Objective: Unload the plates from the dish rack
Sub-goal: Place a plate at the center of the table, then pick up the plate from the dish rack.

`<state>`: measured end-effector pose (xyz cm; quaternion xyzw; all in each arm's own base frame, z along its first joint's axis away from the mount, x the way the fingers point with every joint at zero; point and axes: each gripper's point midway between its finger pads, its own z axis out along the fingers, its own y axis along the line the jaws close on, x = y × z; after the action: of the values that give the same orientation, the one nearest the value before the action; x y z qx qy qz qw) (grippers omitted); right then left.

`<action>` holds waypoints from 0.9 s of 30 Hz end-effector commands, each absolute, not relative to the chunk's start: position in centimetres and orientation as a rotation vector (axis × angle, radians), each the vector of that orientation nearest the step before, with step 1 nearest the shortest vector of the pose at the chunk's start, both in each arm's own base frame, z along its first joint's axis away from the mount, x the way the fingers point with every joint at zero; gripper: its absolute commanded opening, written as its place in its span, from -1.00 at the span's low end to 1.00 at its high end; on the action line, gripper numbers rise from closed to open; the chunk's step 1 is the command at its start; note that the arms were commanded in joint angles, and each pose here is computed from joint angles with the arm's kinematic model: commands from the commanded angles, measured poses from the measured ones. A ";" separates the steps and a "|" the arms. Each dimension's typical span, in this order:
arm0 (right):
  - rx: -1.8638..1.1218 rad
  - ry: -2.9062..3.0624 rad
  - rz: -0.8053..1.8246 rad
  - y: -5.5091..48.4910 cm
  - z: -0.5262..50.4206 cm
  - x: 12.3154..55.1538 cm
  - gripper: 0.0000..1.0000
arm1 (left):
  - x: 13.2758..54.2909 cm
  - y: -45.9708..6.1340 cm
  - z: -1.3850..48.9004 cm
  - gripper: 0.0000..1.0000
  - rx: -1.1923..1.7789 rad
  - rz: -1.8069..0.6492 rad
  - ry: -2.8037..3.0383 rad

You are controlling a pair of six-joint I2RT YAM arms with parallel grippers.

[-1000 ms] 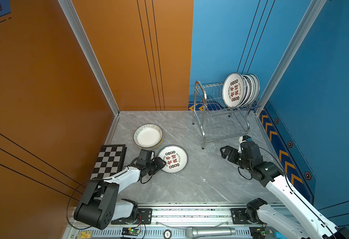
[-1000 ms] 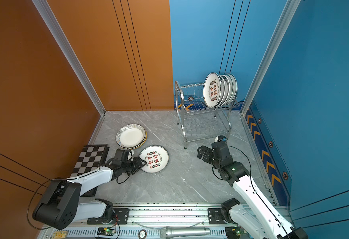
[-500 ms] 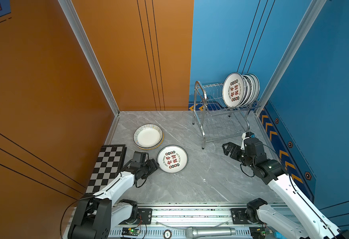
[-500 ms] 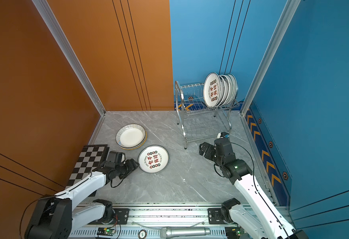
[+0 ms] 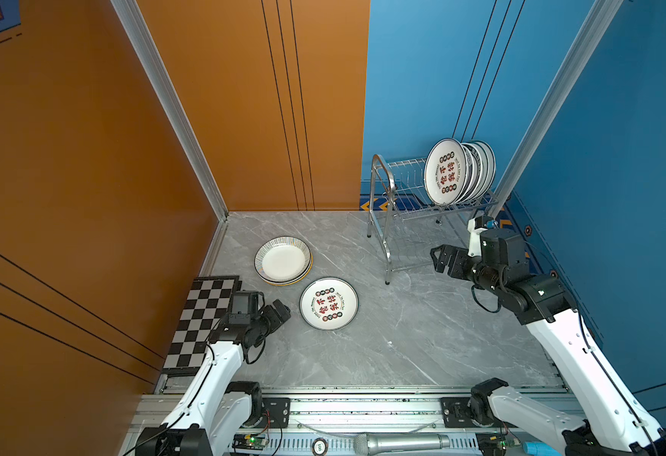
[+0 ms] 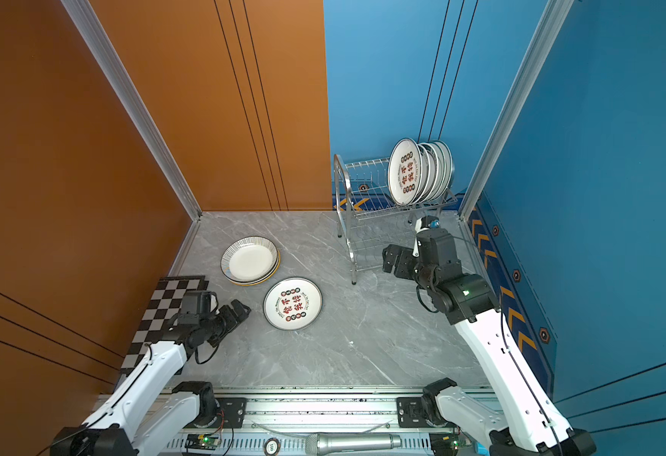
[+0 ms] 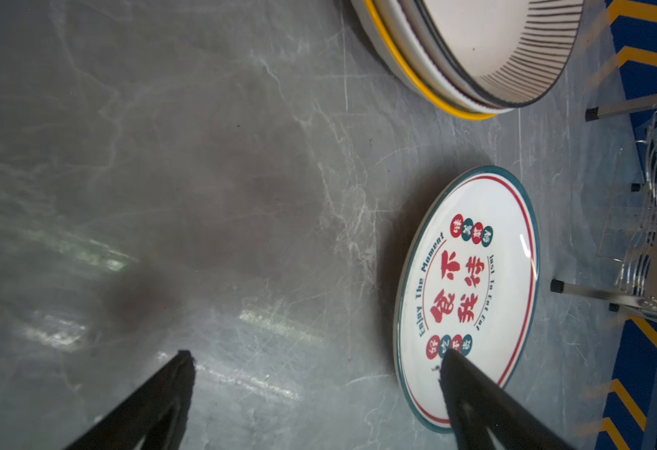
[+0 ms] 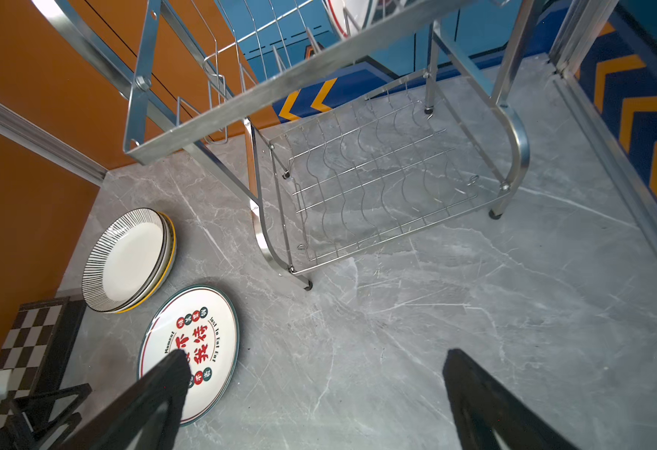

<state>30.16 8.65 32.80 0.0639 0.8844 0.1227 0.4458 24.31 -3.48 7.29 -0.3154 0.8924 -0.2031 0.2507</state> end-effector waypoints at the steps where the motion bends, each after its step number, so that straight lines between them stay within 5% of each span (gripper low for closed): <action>1: 0.117 2.224 0.123 6.8 33.9 30.2 0.99 | 24.0 -3.3 8.4 0.98 -0.834 -0.558 2.435; 11: 0.173 2.101 -0.046 5.4 39.4 34.5 0.99 | 24.7 -3.1 9.4 0.96 -0.814 -0.563 2.418; 27: 0.215 2.069 0.058 6.1 42.5 40.7 0.99 | 24.4 -2.5 10.0 0.96 -0.852 -0.543 2.413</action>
<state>40.32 5.62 42.78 0.0971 0.8505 0.0120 0.5169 24.57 -2.63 9.35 -0.3136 0.8909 -0.1995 0.2610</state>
